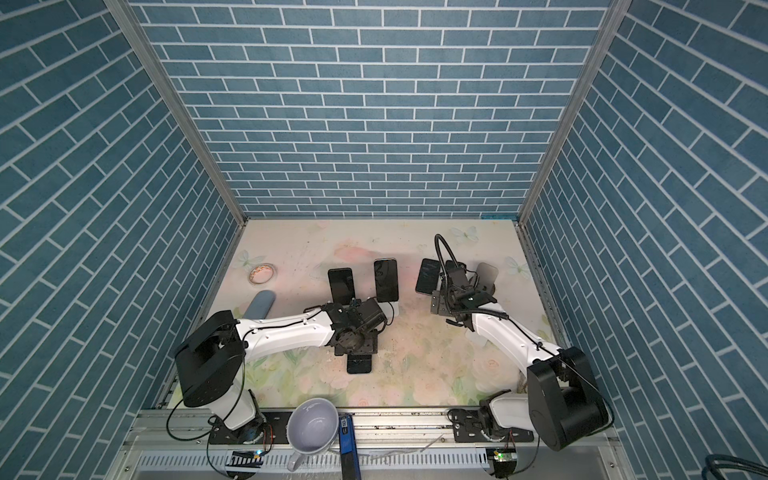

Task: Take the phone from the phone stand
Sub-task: 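Lower the held phone flat onto the table nearer the robot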

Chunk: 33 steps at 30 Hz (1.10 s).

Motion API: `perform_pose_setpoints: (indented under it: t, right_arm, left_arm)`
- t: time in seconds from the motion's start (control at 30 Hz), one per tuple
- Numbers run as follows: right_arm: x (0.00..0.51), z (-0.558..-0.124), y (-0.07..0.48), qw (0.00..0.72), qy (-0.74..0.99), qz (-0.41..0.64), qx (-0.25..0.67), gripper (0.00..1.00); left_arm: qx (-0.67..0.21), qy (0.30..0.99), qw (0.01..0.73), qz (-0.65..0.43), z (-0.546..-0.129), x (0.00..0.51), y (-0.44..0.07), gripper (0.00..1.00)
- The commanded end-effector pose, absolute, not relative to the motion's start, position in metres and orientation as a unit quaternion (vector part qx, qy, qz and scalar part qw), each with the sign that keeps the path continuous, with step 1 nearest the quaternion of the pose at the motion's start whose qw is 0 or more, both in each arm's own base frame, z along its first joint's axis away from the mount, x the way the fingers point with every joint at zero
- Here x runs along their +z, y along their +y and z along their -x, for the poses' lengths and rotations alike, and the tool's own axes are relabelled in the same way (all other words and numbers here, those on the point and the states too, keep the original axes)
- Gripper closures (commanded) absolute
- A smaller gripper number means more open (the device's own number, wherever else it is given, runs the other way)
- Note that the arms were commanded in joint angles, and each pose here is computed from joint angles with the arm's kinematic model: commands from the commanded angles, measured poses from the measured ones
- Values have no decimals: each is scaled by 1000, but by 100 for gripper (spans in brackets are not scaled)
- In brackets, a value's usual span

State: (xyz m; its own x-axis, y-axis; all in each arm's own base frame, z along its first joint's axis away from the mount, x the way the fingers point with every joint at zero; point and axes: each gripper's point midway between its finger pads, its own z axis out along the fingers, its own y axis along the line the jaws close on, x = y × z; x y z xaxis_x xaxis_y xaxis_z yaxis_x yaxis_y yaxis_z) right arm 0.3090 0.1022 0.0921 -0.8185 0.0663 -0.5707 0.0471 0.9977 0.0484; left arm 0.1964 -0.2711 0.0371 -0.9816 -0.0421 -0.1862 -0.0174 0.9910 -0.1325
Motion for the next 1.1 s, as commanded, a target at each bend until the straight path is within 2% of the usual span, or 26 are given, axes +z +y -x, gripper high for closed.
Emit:
perform_pose_setpoints:
  t: [0.0,1.07]
  right_arm:
    - [97,-310,100,317,948,-17,8,1]
    - [93,-311,98,325,946,-13,6,1]
  left_arm:
    - [-77,993,86,19,-196,38,-281,36]
    - [-67,996,41,38,-185,8,-280,31]
